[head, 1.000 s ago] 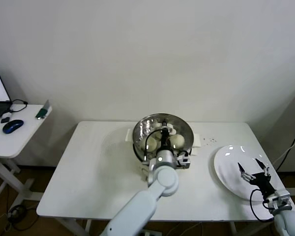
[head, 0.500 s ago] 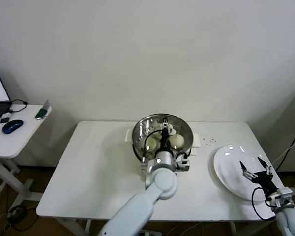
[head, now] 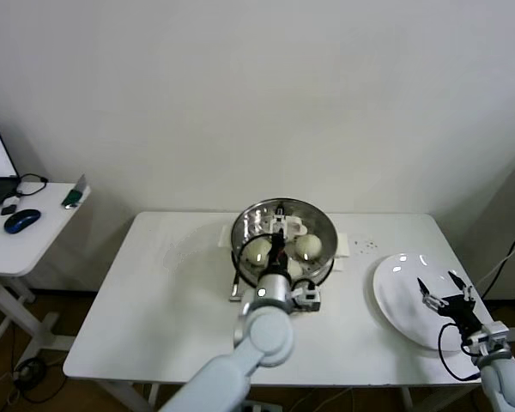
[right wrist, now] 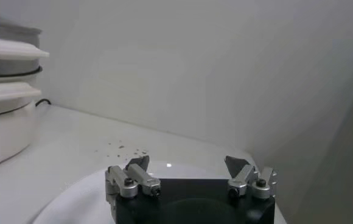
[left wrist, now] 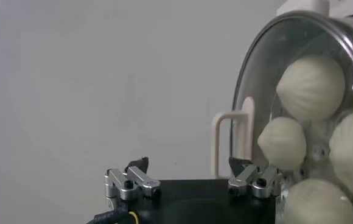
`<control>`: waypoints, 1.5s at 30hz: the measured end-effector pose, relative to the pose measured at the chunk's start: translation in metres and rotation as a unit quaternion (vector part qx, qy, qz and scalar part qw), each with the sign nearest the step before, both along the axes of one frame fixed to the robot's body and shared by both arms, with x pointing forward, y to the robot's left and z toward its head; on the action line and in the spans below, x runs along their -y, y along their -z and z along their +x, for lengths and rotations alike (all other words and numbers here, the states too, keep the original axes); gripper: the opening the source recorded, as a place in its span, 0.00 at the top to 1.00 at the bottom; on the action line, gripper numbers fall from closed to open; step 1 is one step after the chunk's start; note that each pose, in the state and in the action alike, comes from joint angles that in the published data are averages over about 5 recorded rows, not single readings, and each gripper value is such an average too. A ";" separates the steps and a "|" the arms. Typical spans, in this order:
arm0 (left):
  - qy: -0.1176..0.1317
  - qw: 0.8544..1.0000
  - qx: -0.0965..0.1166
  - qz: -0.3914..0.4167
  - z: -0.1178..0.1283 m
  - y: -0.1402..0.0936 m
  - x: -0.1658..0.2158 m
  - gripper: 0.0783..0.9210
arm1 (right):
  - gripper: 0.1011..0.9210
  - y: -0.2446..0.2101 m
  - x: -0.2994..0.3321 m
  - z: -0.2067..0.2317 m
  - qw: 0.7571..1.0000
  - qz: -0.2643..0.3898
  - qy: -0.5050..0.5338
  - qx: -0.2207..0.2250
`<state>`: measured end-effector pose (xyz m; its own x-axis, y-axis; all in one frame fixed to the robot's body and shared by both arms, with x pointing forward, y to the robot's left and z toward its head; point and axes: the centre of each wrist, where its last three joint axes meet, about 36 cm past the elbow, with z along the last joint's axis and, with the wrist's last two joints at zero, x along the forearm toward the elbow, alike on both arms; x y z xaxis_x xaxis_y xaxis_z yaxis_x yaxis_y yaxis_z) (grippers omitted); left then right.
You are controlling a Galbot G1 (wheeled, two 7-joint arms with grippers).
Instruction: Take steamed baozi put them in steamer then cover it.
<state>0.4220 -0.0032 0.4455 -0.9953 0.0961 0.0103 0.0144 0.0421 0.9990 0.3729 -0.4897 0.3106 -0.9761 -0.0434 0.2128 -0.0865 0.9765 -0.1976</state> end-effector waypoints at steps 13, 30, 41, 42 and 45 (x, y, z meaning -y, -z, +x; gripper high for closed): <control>-0.058 0.993 0.018 -0.101 -0.024 -0.016 -0.088 0.12 | 0.12 -0.003 -0.005 0.002 1.000 0.000 -0.006 0.003; -0.067 0.868 -0.035 -0.491 -0.031 0.027 -0.224 0.12 | 0.12 -0.012 -0.011 -0.004 1.000 0.007 -0.015 0.016; -0.066 0.794 -0.012 -0.604 -0.040 0.066 -0.255 0.12 | 0.12 -0.022 -0.023 -0.006 0.999 0.024 -0.025 0.036; -0.066 0.791 -0.011 -0.608 -0.042 0.068 -0.257 0.12 | 0.12 -0.022 -0.024 -0.006 0.999 0.026 -0.026 0.037; -0.067 0.784 -0.007 -0.617 -0.045 0.073 -0.262 0.12 | 0.12 -0.023 -0.027 -0.005 0.998 0.031 -0.027 0.040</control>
